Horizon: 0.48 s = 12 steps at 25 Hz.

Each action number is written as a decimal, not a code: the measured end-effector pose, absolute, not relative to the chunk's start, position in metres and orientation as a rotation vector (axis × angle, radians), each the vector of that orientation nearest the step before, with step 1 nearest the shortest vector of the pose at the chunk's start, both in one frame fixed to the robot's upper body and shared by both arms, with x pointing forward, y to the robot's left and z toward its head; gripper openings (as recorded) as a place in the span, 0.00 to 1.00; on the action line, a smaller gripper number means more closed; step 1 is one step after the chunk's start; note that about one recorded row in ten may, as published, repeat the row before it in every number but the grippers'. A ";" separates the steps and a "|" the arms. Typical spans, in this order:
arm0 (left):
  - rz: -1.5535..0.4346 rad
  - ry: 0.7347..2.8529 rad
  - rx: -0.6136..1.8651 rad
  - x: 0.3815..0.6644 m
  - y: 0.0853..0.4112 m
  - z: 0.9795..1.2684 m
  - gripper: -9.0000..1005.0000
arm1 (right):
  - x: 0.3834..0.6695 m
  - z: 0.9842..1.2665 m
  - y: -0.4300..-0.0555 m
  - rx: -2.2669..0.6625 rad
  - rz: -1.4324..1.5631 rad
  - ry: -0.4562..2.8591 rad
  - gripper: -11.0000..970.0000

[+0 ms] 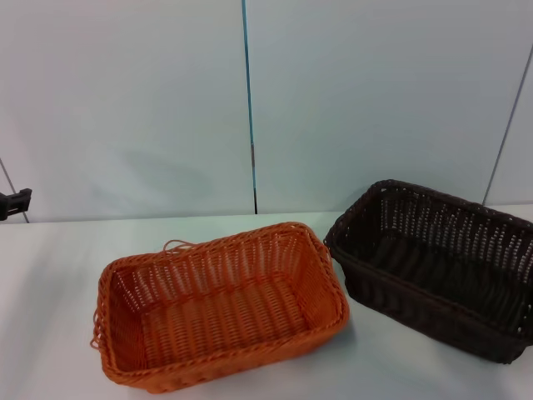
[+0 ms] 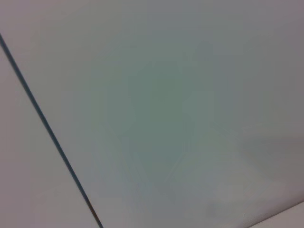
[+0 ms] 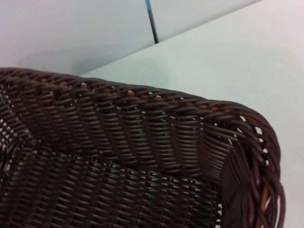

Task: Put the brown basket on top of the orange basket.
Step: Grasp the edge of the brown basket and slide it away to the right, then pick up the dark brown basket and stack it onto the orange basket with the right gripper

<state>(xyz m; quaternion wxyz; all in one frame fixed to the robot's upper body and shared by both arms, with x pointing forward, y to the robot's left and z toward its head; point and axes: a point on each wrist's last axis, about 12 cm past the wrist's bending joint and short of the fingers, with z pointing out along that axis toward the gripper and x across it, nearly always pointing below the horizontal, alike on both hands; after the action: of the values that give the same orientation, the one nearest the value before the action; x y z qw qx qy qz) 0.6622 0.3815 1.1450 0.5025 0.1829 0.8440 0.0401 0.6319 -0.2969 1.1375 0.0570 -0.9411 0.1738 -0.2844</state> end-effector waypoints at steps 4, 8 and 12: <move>0.096 2.039 0.441 0.662 0.381 1.145 0.72 | 0.630 1.145 -0.299 -2.846 -0.885 0.530 0.19; 0.096 2.041 0.440 0.662 0.382 1.144 0.72 | 0.629 1.150 -0.301 -2.842 -0.907 0.529 0.18; 0.094 2.042 0.440 0.661 0.381 1.143 0.72 | 0.627 1.155 -0.303 -2.837 -0.931 0.529 0.18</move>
<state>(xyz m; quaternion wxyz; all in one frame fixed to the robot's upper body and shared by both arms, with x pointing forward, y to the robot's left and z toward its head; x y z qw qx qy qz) 0.6612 0.3808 1.1431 0.5014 0.1819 0.8450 0.0387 0.6266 -0.3031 1.1553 0.0546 -0.9342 0.1743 -0.3066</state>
